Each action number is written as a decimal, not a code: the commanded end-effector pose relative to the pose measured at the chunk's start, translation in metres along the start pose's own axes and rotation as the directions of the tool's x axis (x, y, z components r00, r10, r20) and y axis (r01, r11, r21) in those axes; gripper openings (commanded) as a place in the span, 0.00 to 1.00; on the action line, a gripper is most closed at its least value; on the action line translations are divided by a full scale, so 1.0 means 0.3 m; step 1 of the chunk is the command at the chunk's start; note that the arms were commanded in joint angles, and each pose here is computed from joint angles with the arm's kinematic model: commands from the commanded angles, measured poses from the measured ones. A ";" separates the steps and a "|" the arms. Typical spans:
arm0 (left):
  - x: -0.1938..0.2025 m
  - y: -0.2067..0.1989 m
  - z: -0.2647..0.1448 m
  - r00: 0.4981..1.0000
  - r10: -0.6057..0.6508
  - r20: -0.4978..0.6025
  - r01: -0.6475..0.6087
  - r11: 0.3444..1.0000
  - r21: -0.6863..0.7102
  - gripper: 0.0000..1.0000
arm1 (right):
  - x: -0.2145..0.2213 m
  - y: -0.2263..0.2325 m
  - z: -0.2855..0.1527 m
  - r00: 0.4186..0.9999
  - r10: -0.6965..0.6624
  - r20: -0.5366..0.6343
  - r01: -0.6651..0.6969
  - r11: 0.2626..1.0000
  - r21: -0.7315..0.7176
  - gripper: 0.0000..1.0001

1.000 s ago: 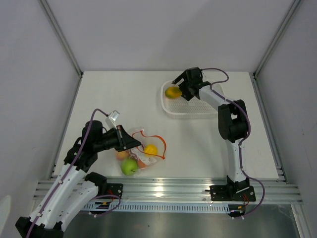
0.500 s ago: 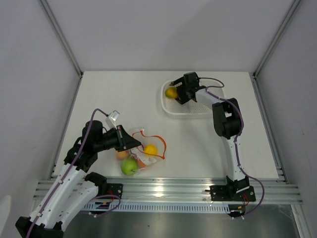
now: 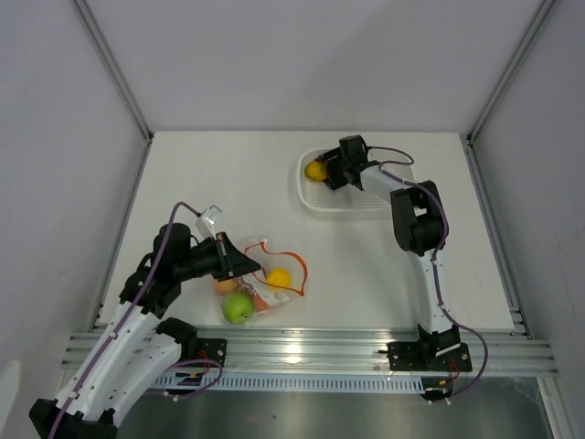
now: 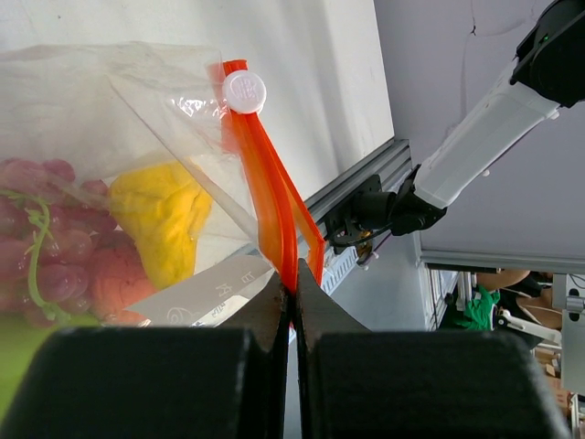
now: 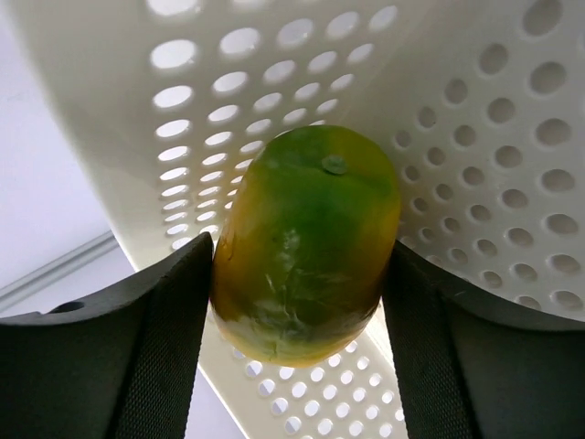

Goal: Place the food in the zip-top bag and seal the zipper
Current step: Pick up the fake fruit from the bin, then place the fake fruit in the zipper food storage bag.

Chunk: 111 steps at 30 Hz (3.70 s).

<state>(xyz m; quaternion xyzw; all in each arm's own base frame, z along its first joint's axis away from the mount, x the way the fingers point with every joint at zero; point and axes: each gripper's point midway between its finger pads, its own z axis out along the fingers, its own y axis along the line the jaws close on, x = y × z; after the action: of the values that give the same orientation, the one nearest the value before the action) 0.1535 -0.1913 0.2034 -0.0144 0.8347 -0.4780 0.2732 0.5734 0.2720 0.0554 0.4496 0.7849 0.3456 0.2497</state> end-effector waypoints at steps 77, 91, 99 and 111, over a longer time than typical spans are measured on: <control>0.012 -0.104 -0.119 1.000 0.012 0.020 -0.013 1.000 0.025 0.01 | 0.957 -0.170 -1.214 0.121 -0.964 0.237 0.671 -0.097 -0.735 0.21; 0.020 -0.113 -0.119 0.999 0.038 -0.020 -0.037 0.999 0.029 0.00 | 1.032 -0.277 -1.288 -0.020 -0.964 0.266 0.554 -0.233 -0.799 0.39; 0.024 -0.139 -0.138 0.998 0.057 -0.022 -0.055 0.997 0.054 0.01 | 1.097 -0.284 -1.220 -0.058 -0.979 0.195 0.535 -0.195 -0.822 0.54; 0.040 -0.139 -0.150 0.999 0.043 -0.015 -0.042 0.997 0.063 0.01 | 1.070 -0.274 -1.149 -0.079 -0.987 0.136 0.642 -0.155 -0.751 0.99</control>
<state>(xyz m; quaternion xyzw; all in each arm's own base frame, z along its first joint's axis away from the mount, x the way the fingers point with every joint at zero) 0.1150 -0.1800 0.2308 -0.0013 0.8395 -0.4785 0.2575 0.1326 0.4185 0.1684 -0.4509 0.7298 0.4169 0.3005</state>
